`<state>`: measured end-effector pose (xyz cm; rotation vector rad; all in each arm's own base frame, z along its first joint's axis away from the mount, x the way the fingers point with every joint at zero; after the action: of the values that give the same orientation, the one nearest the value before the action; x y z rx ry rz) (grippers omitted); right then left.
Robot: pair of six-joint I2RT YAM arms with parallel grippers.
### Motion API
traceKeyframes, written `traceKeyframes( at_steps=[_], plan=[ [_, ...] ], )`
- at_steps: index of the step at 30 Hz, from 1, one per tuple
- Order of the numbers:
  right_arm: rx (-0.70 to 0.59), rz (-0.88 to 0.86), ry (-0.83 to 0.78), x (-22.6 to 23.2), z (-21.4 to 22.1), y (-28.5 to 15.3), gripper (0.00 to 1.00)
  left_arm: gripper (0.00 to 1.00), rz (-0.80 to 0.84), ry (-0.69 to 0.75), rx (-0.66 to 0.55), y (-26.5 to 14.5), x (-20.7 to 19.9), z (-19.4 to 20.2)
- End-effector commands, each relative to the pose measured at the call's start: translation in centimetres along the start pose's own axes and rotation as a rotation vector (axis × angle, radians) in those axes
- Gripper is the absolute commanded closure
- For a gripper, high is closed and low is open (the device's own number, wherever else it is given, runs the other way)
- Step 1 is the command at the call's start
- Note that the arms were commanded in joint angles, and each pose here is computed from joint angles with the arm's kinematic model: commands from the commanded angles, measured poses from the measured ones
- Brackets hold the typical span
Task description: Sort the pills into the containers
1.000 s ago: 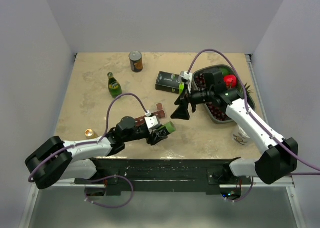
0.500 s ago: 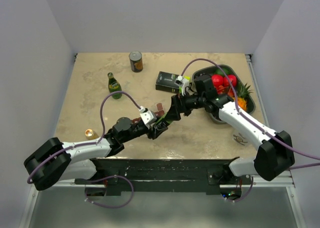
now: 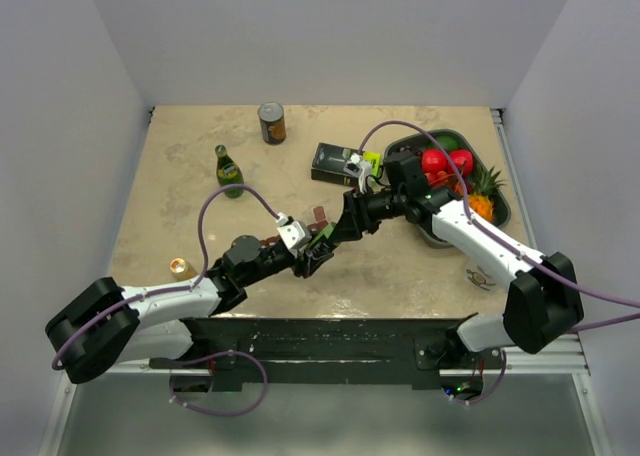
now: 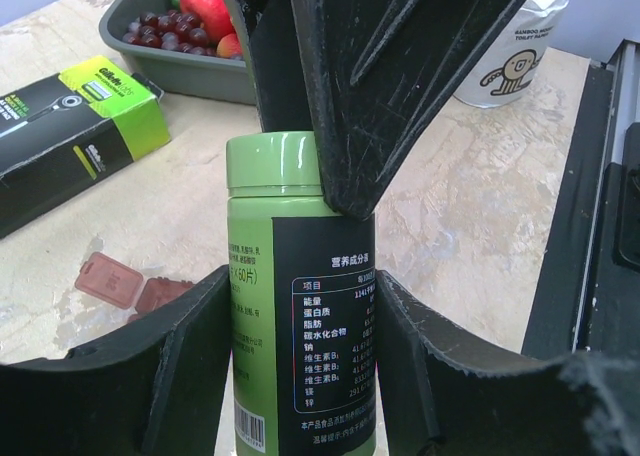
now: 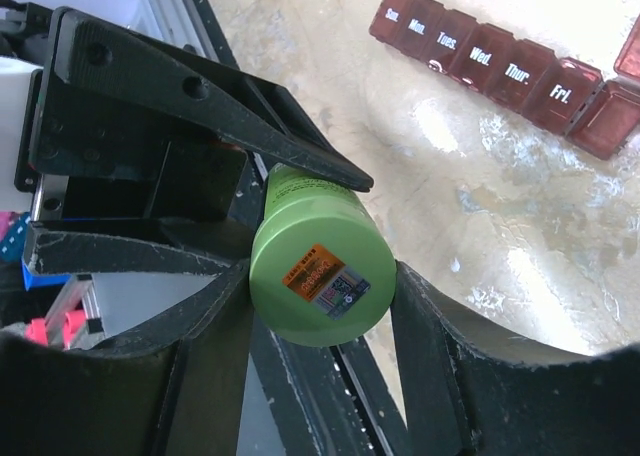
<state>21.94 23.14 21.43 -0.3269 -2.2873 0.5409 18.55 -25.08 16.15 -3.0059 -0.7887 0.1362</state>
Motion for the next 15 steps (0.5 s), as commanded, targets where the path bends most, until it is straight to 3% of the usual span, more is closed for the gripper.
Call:
traceKeyframes(
  at_steps=[1, 5, 6, 8, 9, 12, 15],
  plan=[
    [-0.009, -0.235, -0.176, 3.2, -1.5, -0.4, 0.82, 1.0, 0.121, 0.081, -0.097, 0.6, -1.2, -2.7],
    [0.069, -0.365, -0.39, 4.3, -0.9, -0.9, 0.9, 1.0, 0.242, 0.126, -0.065, 0.7, -2.3, -2.3],
    [0.063, -0.409, -0.552, 4.2, -0.9, -0.9, 0.91, 1.0, 0.262, 0.127, -0.063, 0.7, -2.4, -2.4],
    [0.15, -0.473, -0.586, 5.0, 0.0, -1.1, 0.92, 1.0, 0.325, 0.121, -0.041, 0.8, -2.9, -2.2],
    [0.153, -0.502, -0.708, 4.8, 0.1, -0.9, 0.93, 1.0, 0.343, 0.122, -0.041, 0.9, -3.0, -2.4],
    [0.225, -0.558, -0.816, 5.9, 0.8, -0.8, 0.95, 1.0, 0.42, 0.108, -0.02, 1.1, -3.6, -2.3],
    [0.265, -0.51, -0.942, 6.6, 0.8, -0.6, 0.95, 1.0, 0.481, 0.088, 0.005, 1.3, -4.1, -1.9]
  ],
)
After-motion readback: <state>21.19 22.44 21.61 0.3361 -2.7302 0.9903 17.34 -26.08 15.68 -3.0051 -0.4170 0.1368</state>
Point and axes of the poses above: each gripper's point midway between its finger pads, its own y axis out along the fingers, its own x axis along the line the jaws close on, z = x × y, the point moved 6 cm from there along -y, back along the fingers, and after that the axes turned 3 degrees about -y, right-handed, at the moved point
